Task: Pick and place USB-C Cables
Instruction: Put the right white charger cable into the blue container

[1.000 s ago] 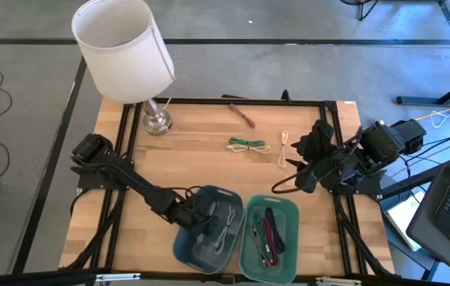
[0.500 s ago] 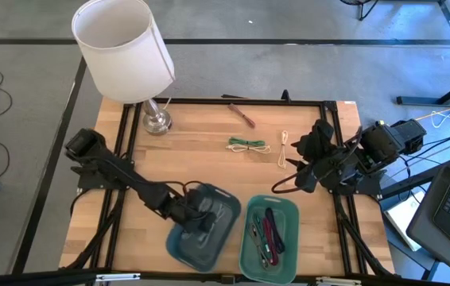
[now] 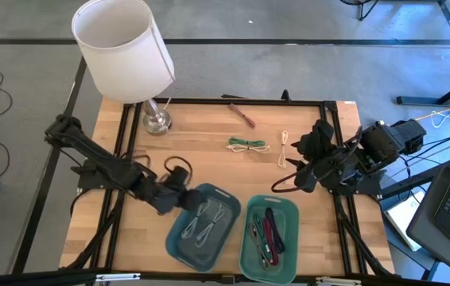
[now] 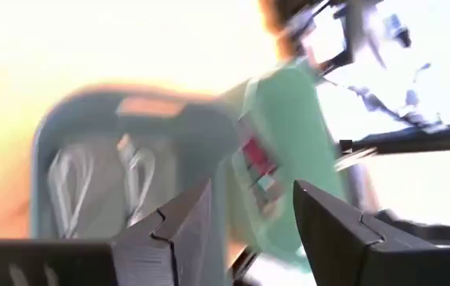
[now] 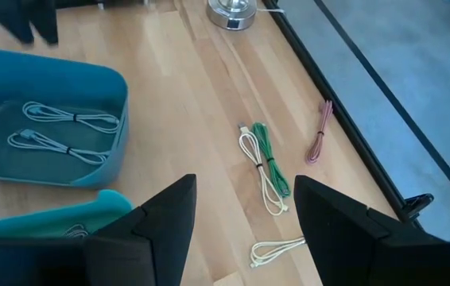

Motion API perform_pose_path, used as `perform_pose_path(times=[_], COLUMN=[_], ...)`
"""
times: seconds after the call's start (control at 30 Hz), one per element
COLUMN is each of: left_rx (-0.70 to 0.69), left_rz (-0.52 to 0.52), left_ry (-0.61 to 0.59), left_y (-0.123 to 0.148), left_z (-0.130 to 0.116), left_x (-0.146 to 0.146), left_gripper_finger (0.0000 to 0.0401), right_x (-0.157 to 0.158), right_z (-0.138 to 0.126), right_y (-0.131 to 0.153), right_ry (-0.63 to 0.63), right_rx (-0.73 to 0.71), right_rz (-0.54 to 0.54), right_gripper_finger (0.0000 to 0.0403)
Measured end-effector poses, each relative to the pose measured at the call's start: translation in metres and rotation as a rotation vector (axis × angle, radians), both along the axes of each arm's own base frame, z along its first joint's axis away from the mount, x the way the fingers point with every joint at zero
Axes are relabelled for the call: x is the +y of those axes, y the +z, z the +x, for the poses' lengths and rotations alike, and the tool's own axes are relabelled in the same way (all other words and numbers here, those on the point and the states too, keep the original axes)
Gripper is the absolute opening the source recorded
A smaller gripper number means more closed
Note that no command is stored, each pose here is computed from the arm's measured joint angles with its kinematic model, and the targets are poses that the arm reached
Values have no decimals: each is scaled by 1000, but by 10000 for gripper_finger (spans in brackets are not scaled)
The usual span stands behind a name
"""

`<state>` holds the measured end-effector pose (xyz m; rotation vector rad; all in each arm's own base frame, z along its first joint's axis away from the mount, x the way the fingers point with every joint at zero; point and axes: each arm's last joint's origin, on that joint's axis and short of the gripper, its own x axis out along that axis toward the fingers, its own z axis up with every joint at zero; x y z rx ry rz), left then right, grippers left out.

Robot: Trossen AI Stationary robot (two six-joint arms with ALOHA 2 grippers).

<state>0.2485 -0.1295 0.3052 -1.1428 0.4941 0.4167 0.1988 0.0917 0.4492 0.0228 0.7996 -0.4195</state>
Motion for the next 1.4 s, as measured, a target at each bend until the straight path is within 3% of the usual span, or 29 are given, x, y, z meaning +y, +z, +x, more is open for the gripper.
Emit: perform_pose_path(times=[0.13,0.27,0.43,0.63,0.83,1.0,1.1,1.2,1.4], left_rx=[-148,-230,-256,-224,-227,-204,-193,-183,-165], left_rz=[127,317,575,822,919,975,988,1004,1041], left_ry=[32,46,55,35,13,19,25,24,13], left_y=[28,50,69,81,88,90,90,90,90], left_z=[-15,-35,-60,-77,-81,-79,-78,-77,-77], left_x=[10,19,27,35,38,41,43,45,46], left_gripper_finger=[173,173,173,173,173,173,173,173,173], right_x=[0,1,1,-1,-14,-50,-83,-115,-154], right_z=[1,1,1,10,37,48,43,36,21], right_y=[0,1,1,-3,-48,-101,-130,-164,-216], right_ry=[-4,-17,-42,-158,-267,-439,-551,-598,-573], right_rx=[-10,-22,-36,-85,70,250,334,351,192], right_rz=[8,23,46,85,80,76,148,324,631], right_gripper_finger=[216,216,216,216,216,214,203,184,159])
